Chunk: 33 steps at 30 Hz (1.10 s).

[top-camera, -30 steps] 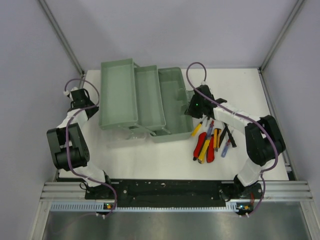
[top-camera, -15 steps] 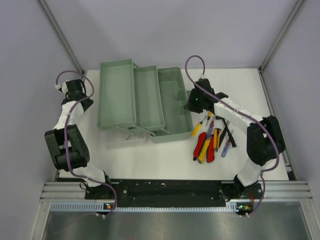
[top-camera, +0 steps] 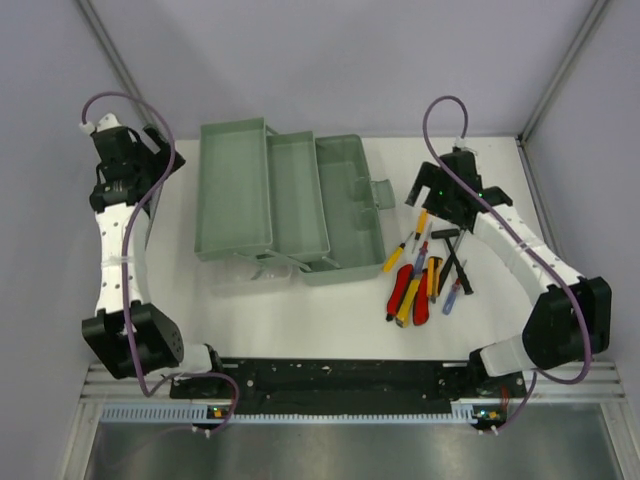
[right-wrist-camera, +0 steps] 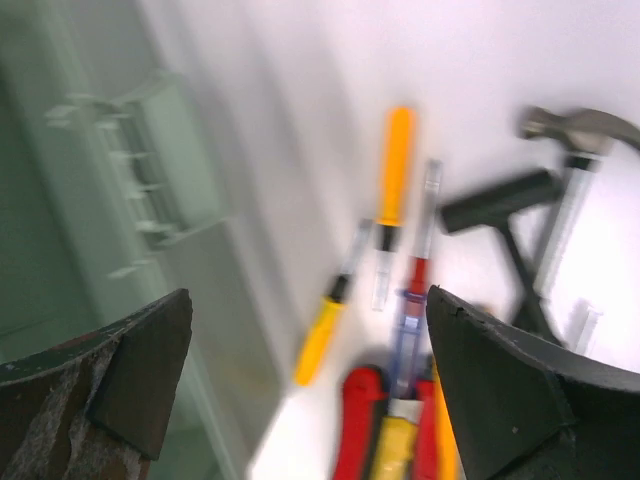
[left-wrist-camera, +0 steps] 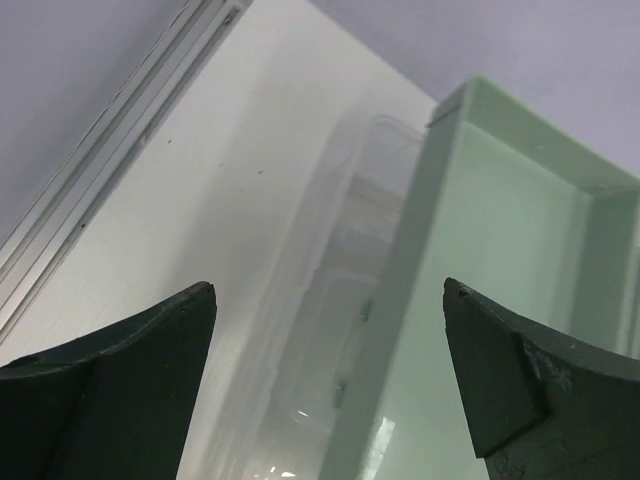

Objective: Pack the tool kit

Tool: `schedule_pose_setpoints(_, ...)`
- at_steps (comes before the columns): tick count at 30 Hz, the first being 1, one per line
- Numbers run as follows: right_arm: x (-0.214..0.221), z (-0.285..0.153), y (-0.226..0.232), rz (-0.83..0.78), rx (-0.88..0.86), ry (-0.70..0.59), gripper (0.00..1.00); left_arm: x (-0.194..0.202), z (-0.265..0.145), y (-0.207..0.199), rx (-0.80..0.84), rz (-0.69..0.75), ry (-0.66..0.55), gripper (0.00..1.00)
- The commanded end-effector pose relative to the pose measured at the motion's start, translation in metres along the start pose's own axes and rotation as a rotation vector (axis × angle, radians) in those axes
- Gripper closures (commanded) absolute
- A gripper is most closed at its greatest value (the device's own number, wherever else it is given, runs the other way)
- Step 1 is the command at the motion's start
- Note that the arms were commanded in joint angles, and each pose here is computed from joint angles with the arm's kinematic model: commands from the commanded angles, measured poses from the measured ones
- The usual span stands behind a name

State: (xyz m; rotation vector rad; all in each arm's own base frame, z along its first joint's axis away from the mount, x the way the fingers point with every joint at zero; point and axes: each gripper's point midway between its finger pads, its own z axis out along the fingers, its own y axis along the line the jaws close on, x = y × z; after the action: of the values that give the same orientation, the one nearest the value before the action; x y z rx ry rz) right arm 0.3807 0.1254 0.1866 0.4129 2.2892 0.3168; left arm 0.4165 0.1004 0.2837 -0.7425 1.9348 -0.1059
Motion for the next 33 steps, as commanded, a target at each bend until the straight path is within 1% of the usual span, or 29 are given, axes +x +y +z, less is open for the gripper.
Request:
schedule_pose_setpoints(1,0.011,-0.003,-0.082,-0.040,0.219,0.016,0.01,-0.040,-0.060,-0.044,0.195,0.084,-0.096,0.02)
schedule_pose_setpoints(5,0.027,0.007,-0.129,-0.052,0.315,0.086,0.02,-0.044,-0.092,-0.071,0.338,0.083,-0.092,0.02)
schedule_pose_setpoints(9,0.051,0.021,-0.143,-0.054,0.298,0.200,0.26,-0.037,-0.109,-0.091,0.460,0.071,-0.057,0.02)
schedule_pose_setpoints(10,0.055,0.024,-0.145,-0.063,0.298,0.220,0.30,-0.037,-0.112,-0.093,0.475,0.074,-0.053,0.02)
schedule_pose_setpoints(13,0.064,0.032,-0.143,-0.080,0.276,0.269,0.41,-0.039,-0.120,-0.101,0.516,0.075,-0.049,0.02)
schedule_pose_setpoints(16,0.071,0.041,-0.151,-0.098,0.306,0.304,0.44,-0.039,-0.124,-0.108,0.557,0.060,-0.040,0.02)
schedule_pose_setpoints(22,0.067,0.060,-0.158,-0.136,0.340,0.317,0.51,-0.032,-0.120,-0.110,0.577,0.047,-0.010,0.02)
schedule_pose_setpoints(24,0.071,0.067,-0.158,-0.137,0.339,0.340,0.55,-0.031,-0.119,-0.109,0.575,0.045,-0.006,0.02)
schedule_pose_setpoints(25,0.072,0.070,-0.159,-0.133,0.338,0.349,0.58,-0.030,-0.119,-0.110,0.579,0.046,-0.006,0.02)
schedule_pose_setpoints(28,0.074,0.069,-0.158,-0.126,0.342,0.352,0.74,-0.031,-0.120,-0.109,0.576,0.050,-0.012,0.02)
schedule_pose_setpoints(29,0.072,0.066,-0.159,-0.123,0.349,0.340,0.79,-0.031,-0.121,-0.109,0.576,0.050,-0.012,0.02)
schedule_pose_setpoints(33,0.057,0.053,-0.158,-0.129,0.362,0.287,0.80,-0.032,-0.120,-0.110,0.575,0.050,-0.013,0.02)
